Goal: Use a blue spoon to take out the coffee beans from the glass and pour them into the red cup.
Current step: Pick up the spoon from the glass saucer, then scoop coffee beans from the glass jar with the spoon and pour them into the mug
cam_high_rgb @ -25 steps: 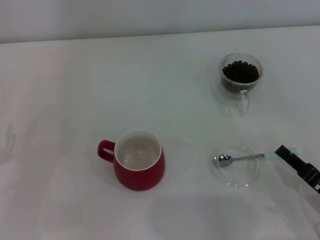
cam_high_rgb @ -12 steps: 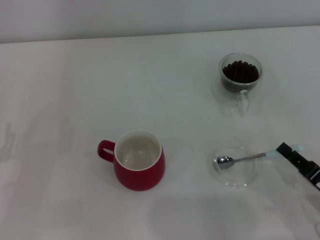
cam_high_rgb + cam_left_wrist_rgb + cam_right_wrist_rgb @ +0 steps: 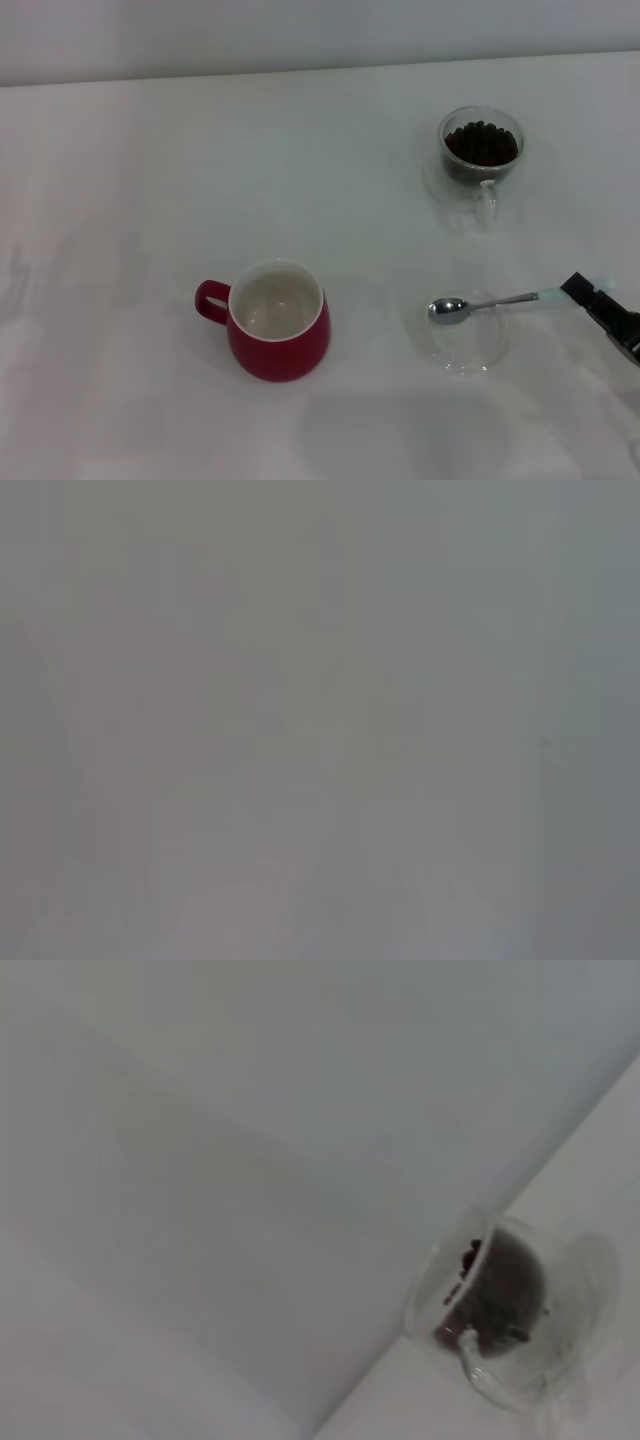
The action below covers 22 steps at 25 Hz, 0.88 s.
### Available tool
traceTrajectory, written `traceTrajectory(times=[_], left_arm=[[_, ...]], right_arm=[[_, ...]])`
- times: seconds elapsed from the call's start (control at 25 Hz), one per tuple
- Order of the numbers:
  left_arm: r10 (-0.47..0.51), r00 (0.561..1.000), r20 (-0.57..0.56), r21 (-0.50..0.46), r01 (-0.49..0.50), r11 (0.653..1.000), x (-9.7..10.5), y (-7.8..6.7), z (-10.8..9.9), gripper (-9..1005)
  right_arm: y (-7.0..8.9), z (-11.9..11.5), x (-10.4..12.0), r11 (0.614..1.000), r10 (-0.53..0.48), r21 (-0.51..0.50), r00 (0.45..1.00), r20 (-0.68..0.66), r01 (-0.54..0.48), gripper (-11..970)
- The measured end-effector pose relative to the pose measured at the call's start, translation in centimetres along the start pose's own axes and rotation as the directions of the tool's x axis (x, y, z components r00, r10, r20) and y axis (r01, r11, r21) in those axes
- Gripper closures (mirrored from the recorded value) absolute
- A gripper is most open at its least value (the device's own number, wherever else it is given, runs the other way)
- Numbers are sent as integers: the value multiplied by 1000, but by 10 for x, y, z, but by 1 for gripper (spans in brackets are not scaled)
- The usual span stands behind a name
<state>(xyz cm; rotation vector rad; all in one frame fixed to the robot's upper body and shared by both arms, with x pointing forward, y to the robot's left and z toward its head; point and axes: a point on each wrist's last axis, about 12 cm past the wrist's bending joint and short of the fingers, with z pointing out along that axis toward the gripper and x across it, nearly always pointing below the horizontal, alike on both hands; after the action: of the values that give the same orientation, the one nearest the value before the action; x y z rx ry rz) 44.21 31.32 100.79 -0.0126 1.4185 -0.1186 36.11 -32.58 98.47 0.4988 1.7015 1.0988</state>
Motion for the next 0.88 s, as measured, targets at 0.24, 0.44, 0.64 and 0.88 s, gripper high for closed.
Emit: traceTrajectory(times=[0.24, 0.44, 0.64, 0.88], left_arm=[[0, 1000, 0, 0, 0, 1000, 0, 0, 0, 270], [0, 1000, 1, 0, 0, 1000, 0, 0, 0, 270], [0, 1000, 1, 1, 0, 1000, 0, 0, 1, 270], [0, 1000, 1, 2, 0, 1000, 0, 0, 1, 270]], right_arm=[[6, 6, -12, 998, -5, -69, 999, 43, 8, 813], [13, 26, -29, 990, -32, -137, 996, 87, 44, 812], [21, 58, -47, 976, -63, -201, 992, 106, 83, 812], [30, 98, -79, 954, -162, -226, 972, 170, 199, 812]])
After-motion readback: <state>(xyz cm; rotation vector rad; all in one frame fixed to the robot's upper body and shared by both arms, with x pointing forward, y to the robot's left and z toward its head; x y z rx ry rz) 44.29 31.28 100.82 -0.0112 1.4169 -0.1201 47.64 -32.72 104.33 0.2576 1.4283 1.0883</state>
